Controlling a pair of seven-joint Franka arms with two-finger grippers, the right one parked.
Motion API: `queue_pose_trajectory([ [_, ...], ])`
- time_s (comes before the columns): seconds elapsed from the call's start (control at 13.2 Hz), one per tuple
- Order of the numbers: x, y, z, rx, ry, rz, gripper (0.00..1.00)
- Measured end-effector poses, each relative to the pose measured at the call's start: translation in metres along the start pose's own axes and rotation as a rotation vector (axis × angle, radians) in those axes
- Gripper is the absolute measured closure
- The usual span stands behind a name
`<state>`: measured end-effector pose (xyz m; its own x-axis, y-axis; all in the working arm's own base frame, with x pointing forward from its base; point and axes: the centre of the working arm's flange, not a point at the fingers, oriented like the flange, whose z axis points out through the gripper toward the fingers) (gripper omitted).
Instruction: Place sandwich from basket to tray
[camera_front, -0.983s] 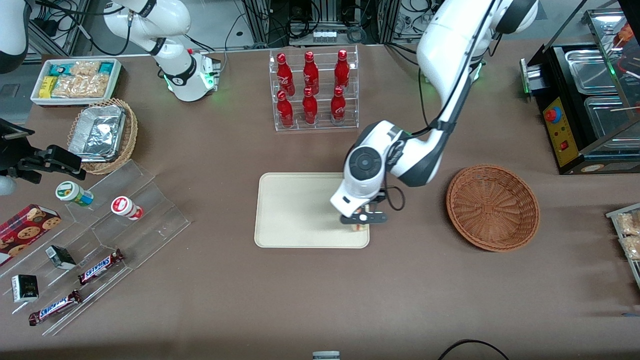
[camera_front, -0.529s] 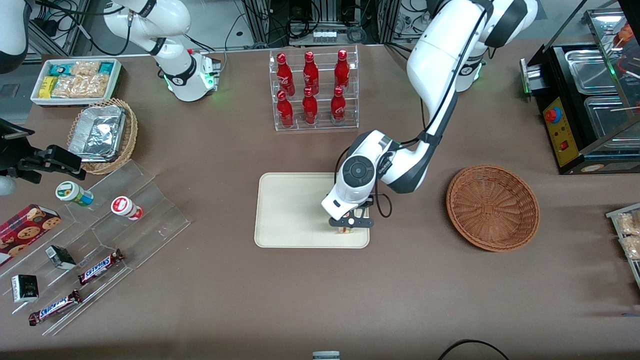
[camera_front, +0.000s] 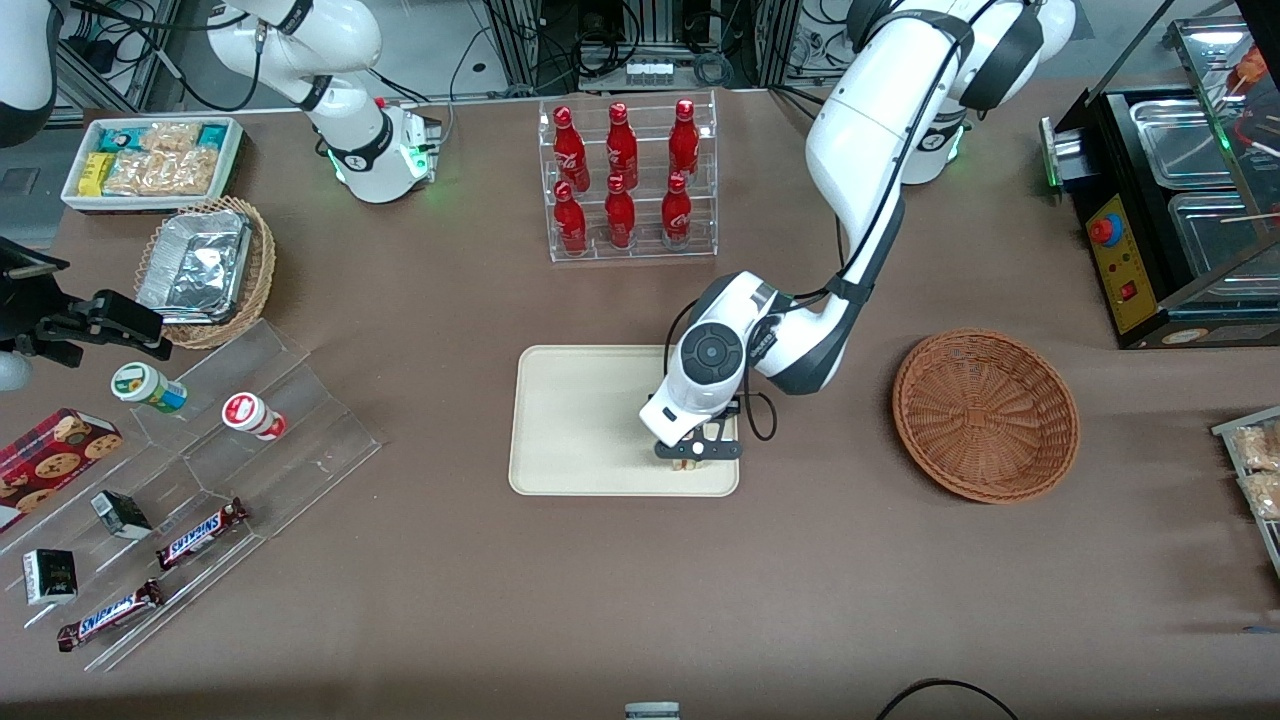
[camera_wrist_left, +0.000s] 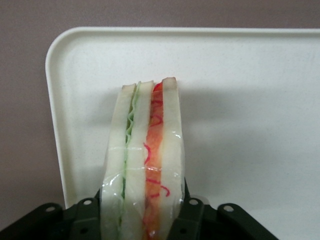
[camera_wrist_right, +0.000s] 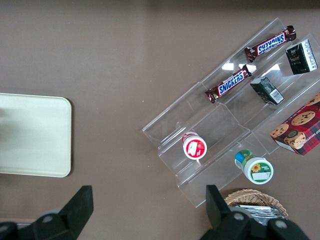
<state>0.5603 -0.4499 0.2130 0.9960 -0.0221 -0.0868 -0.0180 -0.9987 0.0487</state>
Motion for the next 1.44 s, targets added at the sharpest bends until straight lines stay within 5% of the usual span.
queue_pose_trajectory([
  [0.68,0.024,-0.021,-0.051,-0.005,0.019,-0.074,0.15],
  [0.91,0.047,-0.092,-0.143,0.005,0.013,-0.173,0.01],
  [1.44,0.018,-0.29,-0.274,0.011,0.065,-0.335,0.0],
])
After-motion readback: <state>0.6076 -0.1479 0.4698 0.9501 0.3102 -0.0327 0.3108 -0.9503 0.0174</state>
